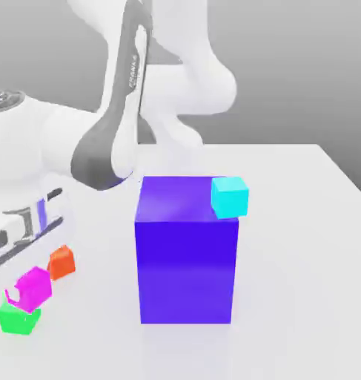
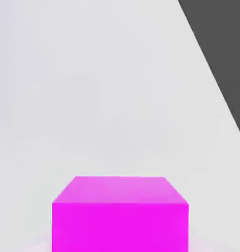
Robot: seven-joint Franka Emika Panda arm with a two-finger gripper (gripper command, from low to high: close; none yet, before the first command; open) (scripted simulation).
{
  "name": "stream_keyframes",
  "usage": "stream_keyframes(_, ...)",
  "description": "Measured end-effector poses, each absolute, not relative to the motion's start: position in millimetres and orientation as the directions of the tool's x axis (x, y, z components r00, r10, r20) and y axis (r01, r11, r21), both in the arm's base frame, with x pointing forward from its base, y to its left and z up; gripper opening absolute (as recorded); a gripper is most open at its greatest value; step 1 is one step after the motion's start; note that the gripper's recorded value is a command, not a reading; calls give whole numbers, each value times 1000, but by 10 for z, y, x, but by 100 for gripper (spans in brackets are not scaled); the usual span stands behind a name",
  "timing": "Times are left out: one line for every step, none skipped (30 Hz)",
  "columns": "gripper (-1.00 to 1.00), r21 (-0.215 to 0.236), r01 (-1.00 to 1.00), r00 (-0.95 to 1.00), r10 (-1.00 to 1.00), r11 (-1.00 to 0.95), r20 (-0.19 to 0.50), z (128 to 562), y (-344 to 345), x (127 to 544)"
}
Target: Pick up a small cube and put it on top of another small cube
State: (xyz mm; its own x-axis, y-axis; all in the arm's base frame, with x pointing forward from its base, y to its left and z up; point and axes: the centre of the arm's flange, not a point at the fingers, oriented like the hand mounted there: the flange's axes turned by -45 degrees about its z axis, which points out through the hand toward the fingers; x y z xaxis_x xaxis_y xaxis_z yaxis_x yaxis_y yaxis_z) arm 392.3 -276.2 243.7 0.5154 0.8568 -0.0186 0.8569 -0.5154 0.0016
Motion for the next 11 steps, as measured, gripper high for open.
stream_keyframes(-100,1,851,526,850,-526,-10,2408,-2821,3854)
stream_keyframes(-100,2,848,531,848,-531,-6,2357,-2853,3824)
stream_keyframes(-100,4,846,533,846,-533,-4,2294,-2869,3812)
stream_keyframes(-100,5,846,534,846,-534,-3,2220,-2878,3808)
stream_keyframes(-100,5,845,534,845,-534,-3,2139,-2883,3805)
stream_keyframes(-100,4,845,535,845,-535,-2,2051,-2885,3801)
stream_keyframes(-100,3,845,535,845,-535,-2,1958,-2885,3794)
stream_keyframes(-100,1,844,537,844,-537,-1,1859,-2883,3784)
stream_keyframes(100,0,844,537,844,-537,0,1801,-2882,3777)
stream_keyframes(100,0,844,537,844,-537,0,1801,-2882,3777)
stream_keyframes(100,0,844,537,844,-537,0,1801,-2882,3777)
